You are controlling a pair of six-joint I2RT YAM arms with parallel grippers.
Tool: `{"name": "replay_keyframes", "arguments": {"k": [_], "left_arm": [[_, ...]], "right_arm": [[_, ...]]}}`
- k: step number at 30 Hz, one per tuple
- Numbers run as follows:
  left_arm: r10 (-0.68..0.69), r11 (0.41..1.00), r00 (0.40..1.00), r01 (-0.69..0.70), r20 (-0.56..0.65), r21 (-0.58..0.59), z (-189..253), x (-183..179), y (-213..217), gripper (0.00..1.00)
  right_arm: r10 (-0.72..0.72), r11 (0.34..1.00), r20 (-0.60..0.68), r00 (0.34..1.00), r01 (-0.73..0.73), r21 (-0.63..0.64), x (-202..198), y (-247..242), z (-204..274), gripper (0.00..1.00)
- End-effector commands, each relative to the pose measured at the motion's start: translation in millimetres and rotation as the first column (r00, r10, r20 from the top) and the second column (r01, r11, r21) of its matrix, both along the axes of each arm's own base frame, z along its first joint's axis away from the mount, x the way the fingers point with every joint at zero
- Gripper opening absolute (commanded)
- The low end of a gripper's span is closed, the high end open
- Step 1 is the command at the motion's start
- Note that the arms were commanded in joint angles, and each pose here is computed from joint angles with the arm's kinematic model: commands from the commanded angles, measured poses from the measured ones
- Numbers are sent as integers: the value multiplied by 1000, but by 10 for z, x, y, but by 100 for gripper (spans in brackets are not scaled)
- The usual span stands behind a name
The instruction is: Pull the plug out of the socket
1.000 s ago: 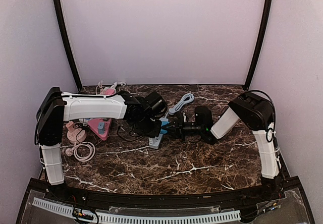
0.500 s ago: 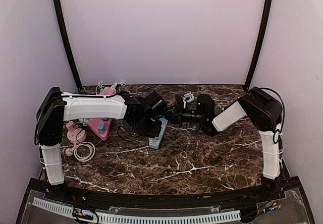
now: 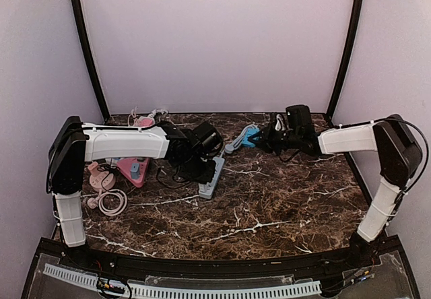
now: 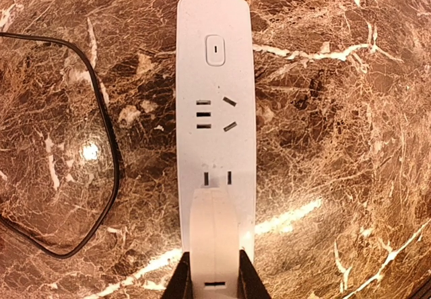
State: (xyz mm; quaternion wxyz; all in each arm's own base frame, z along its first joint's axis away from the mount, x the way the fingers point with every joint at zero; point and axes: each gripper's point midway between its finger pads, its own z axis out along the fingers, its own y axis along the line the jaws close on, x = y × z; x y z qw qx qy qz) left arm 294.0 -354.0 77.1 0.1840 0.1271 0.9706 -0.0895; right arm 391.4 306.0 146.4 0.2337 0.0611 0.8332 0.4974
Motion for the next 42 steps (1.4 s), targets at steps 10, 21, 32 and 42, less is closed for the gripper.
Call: {"name": "replay_keyframes", "arguments": {"k": [10, 21, 32, 42], "left_arm": [[-124, 962, 974, 70, -192, -265, -93, -335, -622, 0], [-88, 955, 971, 20, -221, -296, -168, -341, -659, 0], [-54, 965, 973, -7, -224, -263, -289, -367, -516, 4], [-29, 965, 975, -30, -220, -259, -281, -346, -371, 9]], "right_arm": [[-149, 492, 40, 988, 109, -864, 89, -1766, -376, 0], [-142, 253, -20, 990, 16, -967, 139, -2026, -605, 13], [-53, 333, -60, 997, -39, -942, 141, -1649, -703, 38], [59, 582, -36, 998, -64, -811, 106, -1062, -540, 44]]}}
